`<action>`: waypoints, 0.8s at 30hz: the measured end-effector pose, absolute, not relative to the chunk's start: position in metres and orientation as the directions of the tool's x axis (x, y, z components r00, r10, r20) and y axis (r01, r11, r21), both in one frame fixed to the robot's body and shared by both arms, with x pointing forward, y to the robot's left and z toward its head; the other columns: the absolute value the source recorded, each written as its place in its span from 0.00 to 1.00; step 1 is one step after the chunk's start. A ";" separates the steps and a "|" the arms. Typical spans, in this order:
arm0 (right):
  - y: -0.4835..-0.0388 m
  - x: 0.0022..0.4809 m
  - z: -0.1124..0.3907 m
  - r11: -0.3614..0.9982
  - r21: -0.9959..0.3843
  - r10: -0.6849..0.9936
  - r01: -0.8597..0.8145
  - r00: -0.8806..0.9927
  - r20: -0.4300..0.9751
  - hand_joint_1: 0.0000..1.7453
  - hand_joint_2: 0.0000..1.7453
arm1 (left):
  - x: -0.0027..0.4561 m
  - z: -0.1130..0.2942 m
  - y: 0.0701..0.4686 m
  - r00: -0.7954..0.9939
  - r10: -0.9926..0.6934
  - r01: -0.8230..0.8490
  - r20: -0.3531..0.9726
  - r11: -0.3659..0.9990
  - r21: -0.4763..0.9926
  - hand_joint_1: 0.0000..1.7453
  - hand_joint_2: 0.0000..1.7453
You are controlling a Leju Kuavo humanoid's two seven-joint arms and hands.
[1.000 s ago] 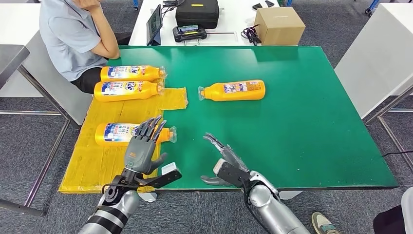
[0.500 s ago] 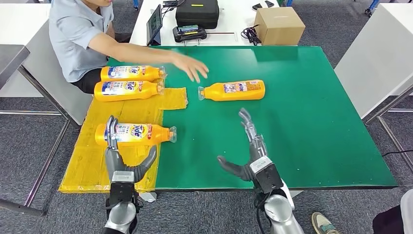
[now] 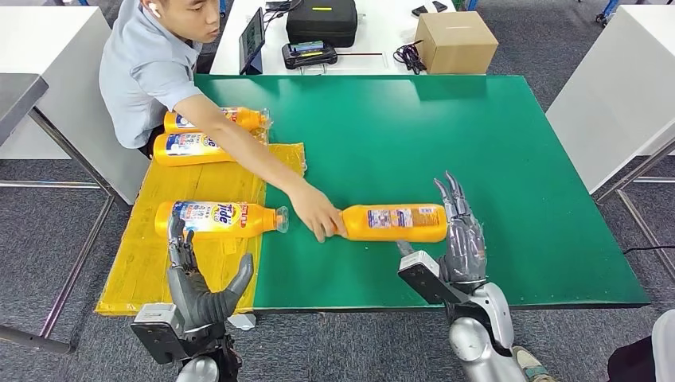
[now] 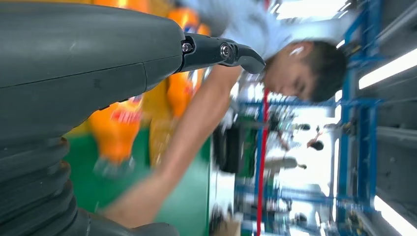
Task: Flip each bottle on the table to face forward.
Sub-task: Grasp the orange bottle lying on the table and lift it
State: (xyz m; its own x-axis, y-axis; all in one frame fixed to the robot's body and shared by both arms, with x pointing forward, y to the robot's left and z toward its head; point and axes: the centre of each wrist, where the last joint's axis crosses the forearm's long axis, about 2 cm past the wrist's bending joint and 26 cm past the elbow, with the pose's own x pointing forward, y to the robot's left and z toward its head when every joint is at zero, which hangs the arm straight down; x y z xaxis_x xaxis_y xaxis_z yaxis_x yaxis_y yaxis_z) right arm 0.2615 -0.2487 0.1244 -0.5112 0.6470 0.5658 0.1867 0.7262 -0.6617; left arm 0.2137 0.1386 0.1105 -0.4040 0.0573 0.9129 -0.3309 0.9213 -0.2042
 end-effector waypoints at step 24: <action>-0.301 0.292 0.096 0.423 -0.858 0.808 -0.292 -0.307 0.503 0.00 1.00 | 0.207 0.112 0.146 -0.314 0.134 -0.205 0.940 0.957 -0.205 0.00 1.00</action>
